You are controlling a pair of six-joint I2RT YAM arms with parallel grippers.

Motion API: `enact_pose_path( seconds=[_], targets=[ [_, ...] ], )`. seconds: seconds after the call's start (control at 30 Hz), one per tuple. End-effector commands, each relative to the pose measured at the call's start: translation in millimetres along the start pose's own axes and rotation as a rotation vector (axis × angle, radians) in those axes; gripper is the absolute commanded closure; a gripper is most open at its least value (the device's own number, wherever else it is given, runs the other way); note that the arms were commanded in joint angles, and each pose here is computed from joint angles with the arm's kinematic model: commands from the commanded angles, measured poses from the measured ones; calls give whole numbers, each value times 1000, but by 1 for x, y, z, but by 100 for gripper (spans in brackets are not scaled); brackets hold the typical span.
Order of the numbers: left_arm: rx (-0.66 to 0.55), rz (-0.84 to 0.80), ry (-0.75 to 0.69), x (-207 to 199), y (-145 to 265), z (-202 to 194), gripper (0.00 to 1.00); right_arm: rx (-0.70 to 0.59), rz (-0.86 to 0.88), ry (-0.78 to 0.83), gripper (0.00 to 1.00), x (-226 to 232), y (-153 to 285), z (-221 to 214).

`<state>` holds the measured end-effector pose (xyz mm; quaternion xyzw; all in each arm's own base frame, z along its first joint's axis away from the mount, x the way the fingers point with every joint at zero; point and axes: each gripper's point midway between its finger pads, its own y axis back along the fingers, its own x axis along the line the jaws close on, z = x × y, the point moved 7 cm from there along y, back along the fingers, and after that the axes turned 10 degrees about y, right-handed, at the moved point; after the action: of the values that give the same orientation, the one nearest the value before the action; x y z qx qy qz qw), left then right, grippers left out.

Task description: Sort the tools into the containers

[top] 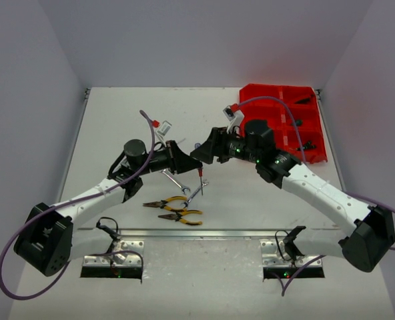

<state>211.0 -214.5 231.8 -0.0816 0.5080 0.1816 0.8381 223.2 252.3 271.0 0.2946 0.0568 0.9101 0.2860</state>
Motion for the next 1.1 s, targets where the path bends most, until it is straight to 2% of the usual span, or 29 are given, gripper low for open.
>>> enact_pose_path(
  seconds=[0.0,0.3,0.47,0.57,0.63,0.67,0.73,0.77,0.8,0.83,0.87,0.9,0.97,1.07],
  targets=[
    [6,-85,-80,-14,2,-1,100,-94,-47,33,29,2,8,22],
    [17,-140,-105,-23,5,-4,100,-32,22,11,61,-1,-8,8],
    [14,-118,-96,-19,2,-3,98,-4,125,-6,66,6,-13,2],
    [5,-66,-82,-14,-2,1,97,18,192,-2,92,12,-14,-1],
    [-3,-31,-76,-13,-3,4,96,24,184,0,100,10,-13,0],
    [-8,-6,-74,-12,-2,6,95,20,166,-3,100,7,-11,0],
    [-30,47,-74,-12,-2,12,87,2,124,-26,100,-2,-7,3],
    [-35,76,-69,-9,-1,11,78,-8,107,-45,100,-8,-5,7],
    [-74,116,-74,-11,-1,19,60,-32,73,-82,100,-19,0,13],
    [-80,177,-56,-7,1,19,32,-51,47,-100,100,-26,4,17],
    [-96,248,-38,-3,4,21,18,-75,11,-106,100,-33,7,25],
    [-115,321,-24,1,7,24,9,-102,-30,-111,100,-41,11,33],
    [-167,508,-6,7,20,30,1,-154,-188,-132,100,-73,20,49],
    [-278,692,-51,-4,53,39,0,-271,-534,-223,100,-143,43,68]
  ],
)
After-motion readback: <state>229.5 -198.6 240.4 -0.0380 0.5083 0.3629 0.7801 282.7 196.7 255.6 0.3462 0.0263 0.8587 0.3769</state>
